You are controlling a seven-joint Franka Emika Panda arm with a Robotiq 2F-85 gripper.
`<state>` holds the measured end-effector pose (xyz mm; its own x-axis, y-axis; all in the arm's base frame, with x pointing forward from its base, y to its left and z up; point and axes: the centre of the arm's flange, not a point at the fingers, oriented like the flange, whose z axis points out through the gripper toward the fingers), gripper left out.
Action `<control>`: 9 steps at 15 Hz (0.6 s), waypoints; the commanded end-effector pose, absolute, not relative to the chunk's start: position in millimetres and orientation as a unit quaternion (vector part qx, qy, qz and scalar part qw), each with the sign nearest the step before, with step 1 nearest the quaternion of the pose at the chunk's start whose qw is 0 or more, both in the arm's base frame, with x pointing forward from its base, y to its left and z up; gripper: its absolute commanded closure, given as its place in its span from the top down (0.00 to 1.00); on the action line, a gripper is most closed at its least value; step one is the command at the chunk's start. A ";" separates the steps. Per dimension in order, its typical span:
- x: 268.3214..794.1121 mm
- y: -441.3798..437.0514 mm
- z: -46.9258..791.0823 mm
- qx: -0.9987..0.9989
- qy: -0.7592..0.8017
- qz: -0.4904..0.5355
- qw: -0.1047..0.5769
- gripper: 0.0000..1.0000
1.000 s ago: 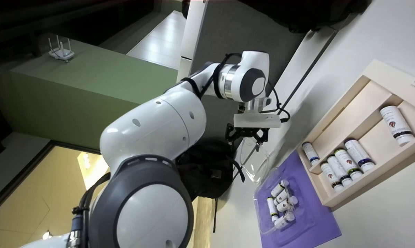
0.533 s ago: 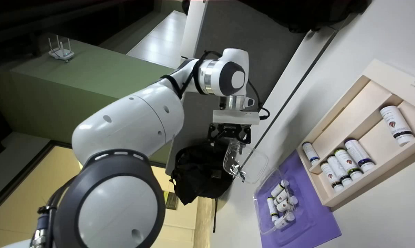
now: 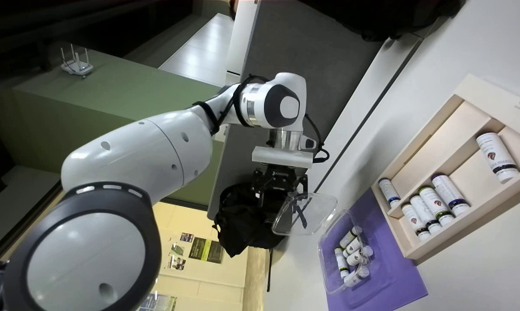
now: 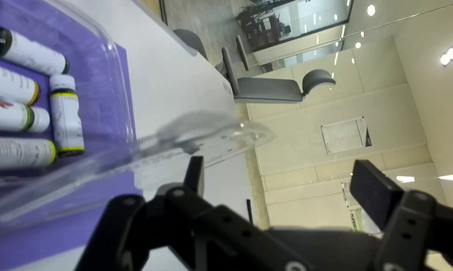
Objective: Take one bottle from the tray, put it in the container, close the lid, then open it
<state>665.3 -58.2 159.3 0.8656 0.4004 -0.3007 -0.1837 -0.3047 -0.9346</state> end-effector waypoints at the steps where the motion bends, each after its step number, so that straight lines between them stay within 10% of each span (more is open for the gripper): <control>1: 612.3 -36.1 163.1 -0.774 -0.045 0.328 0.540 1.00; 9: 555.8 0.6 163.1 -0.806 -0.061 0.394 0.437 1.00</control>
